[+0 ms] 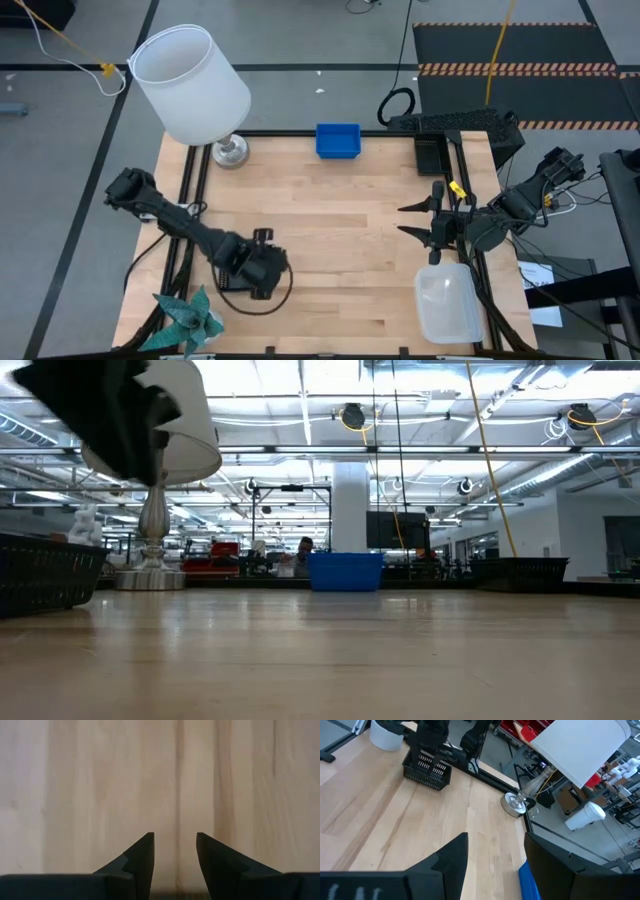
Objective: Stack baskets by color
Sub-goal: Stack the bottom black bin on top of the top black bin
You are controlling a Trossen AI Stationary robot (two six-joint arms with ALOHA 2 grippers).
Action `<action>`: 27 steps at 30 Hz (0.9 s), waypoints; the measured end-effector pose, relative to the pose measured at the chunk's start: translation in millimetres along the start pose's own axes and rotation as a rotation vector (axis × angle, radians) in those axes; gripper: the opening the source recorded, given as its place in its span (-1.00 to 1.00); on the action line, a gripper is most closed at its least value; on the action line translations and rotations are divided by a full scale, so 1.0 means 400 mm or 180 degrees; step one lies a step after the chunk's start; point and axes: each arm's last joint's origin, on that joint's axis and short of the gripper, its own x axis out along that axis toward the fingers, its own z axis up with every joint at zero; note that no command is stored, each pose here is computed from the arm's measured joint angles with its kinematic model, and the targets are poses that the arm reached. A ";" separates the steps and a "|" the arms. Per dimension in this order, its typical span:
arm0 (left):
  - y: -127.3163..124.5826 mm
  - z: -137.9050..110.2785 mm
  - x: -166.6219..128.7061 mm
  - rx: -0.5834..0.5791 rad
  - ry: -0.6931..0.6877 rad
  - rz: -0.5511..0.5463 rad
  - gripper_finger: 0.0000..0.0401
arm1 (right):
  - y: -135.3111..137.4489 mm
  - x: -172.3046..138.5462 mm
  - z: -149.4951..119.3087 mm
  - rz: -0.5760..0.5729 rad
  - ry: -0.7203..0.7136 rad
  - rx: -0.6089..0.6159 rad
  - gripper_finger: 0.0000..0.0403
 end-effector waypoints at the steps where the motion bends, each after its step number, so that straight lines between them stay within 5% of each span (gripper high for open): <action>1: -0.006 -0.012 0.005 -0.0031 0.0046 -0.0003 -0.25 | 0.000 0.000 0.000 0.0000 0.0000 0.0000 -0.07; 27: -0.140 -0.172 -0.017 -0.0931 0.0437 -0.0071 -0.25 | 0.017 0.016 -0.014 -0.0005 -0.0021 0.0013 -0.07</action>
